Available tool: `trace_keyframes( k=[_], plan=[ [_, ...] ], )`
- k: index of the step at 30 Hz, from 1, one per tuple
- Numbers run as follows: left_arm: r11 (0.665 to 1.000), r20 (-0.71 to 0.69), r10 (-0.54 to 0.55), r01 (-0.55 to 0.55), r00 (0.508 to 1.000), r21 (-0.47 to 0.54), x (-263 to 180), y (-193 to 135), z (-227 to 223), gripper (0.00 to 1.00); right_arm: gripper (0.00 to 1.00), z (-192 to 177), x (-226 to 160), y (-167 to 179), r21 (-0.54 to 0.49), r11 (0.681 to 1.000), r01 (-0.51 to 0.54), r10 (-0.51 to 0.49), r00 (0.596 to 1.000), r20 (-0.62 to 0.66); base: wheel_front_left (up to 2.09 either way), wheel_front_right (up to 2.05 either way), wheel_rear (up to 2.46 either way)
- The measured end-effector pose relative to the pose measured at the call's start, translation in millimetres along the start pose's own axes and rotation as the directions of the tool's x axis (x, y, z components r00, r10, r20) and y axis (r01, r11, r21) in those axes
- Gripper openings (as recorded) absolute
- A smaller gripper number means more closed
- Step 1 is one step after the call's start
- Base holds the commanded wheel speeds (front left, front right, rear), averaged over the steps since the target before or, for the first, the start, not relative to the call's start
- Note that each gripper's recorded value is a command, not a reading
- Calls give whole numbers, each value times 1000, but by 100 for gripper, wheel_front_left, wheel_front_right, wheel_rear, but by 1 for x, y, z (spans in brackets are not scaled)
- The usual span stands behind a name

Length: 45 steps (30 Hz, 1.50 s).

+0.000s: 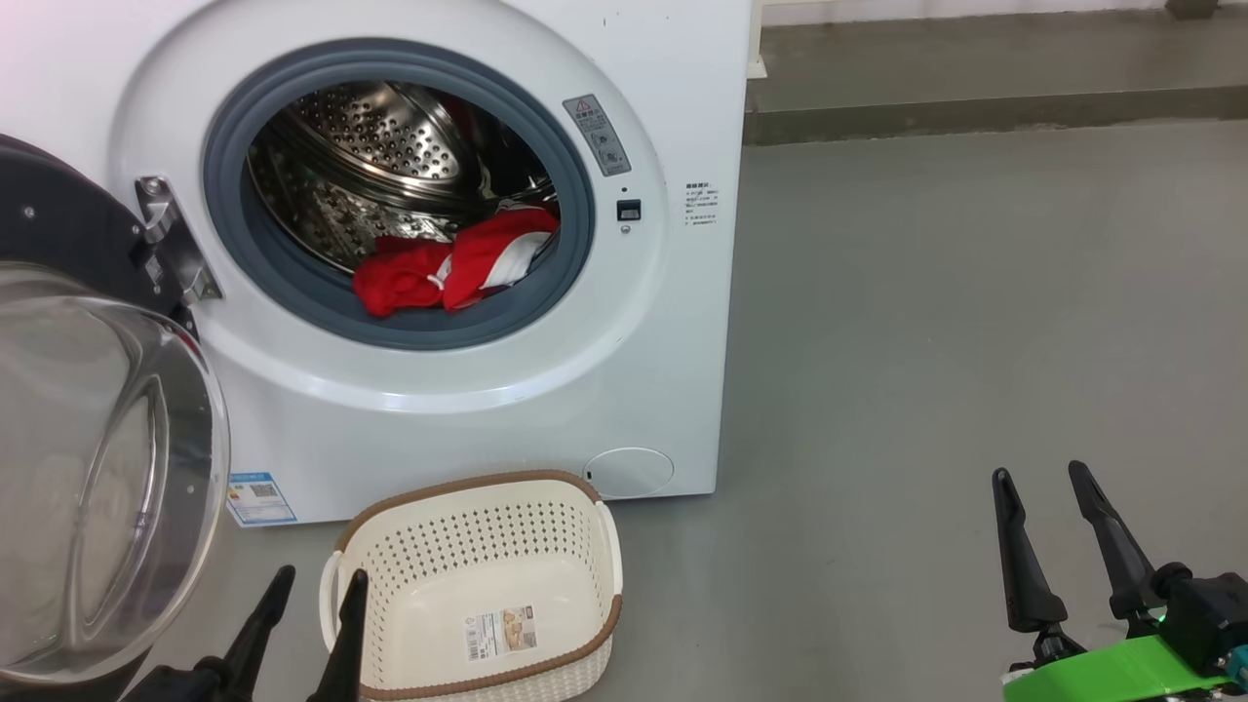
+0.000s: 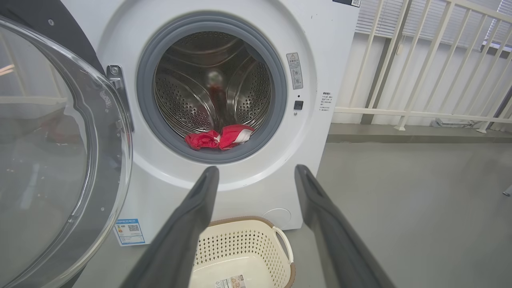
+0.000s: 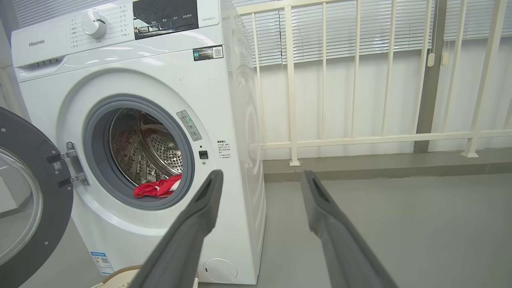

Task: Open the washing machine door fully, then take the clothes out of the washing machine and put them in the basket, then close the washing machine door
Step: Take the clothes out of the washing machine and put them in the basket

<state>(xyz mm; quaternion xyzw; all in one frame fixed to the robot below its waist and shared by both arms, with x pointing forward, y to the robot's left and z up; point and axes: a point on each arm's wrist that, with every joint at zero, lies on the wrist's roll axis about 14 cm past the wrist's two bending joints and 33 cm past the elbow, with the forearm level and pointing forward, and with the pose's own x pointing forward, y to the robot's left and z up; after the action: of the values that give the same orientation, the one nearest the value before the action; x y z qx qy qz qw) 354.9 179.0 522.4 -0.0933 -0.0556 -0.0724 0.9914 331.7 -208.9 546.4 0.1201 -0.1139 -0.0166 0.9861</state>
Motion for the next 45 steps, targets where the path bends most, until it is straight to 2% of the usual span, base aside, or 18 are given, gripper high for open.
trace_keyframes(
  k=[16,22,38,45],
  plan=[
    [999,-18,12,-11,1000,50,-3,6,-5,100,100,-4,1,0,0,1000,0,0,1000,-11,0,0,0],
    [997,-13,49,-48,999,55,-3,12,-4,100,100,-6,1,0,1,1000,-1,1,1000,-18,41,-41,0],
    [998,-12,45,-44,999,44,-1,9,-5,100,100,-12,1,2,0,1000,-8,8,999,-37,161,-161,0],
    [999,-7,13,-13,1000,42,0,1,-3,100,100,-15,2,5,1,1000,-15,15,999,-47,83,-83,0]
  ],
)
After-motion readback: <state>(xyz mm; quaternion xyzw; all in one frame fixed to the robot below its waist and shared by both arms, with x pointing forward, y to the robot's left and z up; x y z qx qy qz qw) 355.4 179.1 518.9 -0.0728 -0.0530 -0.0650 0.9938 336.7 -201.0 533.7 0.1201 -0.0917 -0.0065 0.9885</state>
